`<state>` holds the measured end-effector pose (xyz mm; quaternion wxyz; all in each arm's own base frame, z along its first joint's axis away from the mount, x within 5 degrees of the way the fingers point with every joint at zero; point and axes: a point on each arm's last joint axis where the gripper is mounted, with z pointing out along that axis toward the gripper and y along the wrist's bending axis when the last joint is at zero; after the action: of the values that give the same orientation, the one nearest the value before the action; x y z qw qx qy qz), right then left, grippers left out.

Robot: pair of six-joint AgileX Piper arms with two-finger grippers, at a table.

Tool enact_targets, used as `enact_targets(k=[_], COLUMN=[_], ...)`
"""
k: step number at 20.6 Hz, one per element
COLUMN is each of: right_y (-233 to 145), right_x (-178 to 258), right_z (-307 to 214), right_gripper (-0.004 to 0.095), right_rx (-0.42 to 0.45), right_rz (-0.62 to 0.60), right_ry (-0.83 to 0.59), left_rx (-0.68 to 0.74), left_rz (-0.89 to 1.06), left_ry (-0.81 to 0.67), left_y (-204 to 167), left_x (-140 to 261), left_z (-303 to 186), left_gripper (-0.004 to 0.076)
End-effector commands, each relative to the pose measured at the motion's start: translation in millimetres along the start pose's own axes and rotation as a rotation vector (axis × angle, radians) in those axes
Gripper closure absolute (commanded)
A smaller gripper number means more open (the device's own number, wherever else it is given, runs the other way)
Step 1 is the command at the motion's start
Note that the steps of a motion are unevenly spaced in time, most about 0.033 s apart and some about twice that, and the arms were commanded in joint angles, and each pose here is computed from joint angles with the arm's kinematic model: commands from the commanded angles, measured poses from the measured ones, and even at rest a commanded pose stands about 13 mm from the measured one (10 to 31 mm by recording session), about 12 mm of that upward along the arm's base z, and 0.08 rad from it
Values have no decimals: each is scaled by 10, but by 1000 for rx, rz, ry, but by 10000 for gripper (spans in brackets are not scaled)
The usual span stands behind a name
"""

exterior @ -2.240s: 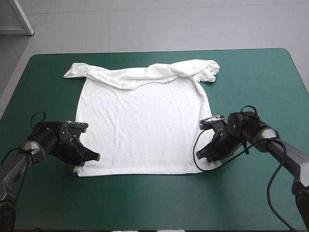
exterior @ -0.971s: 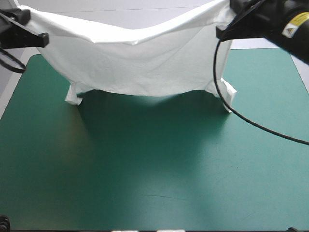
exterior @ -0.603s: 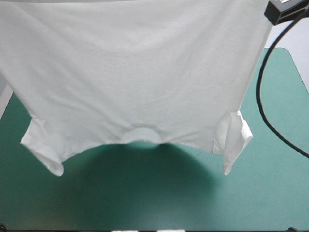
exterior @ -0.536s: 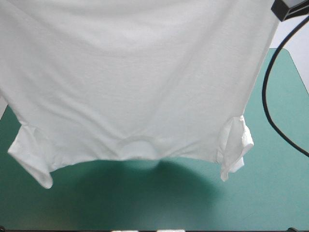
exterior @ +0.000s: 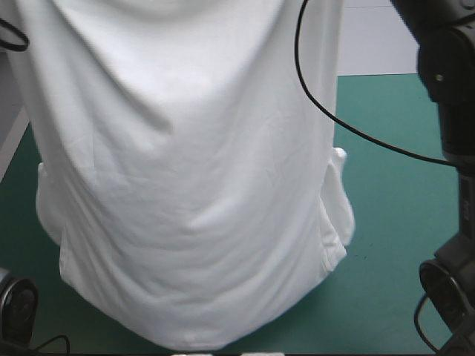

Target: Fold the cloth

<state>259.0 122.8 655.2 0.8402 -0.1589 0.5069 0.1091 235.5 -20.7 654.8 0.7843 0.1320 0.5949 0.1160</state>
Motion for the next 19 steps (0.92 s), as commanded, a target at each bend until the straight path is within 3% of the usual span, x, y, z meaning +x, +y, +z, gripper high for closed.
enact_targets(k=[1, 6, 9, 13, 19], right_y=[-56, -96, -265, -501, -482], right_x=[-259, -260, -181, 304, 1718], right_z=[-67, -61, -50, 99, 477], right_gripper=[926, 926, 926, 925, 926], right_rx=[46, 80, 120, 168, 144], right_rz=[-25, -74, -14, 91, 159], right_ry=[-227, -242, -186, 97, 693], left_rx=[-49, -73, -75, -5, 204], left_rz=[-1, -1, -1, 5, -51], left_ry=[-146, -216, -221, -21, 473], left_y=[16, 6, 3, -164, -669], left_x=[-87, -79, -72, 356, 1522], left_z=[85, 192, 210, 596, 1276], left_gripper=[705, 705, 705, 705, 705])
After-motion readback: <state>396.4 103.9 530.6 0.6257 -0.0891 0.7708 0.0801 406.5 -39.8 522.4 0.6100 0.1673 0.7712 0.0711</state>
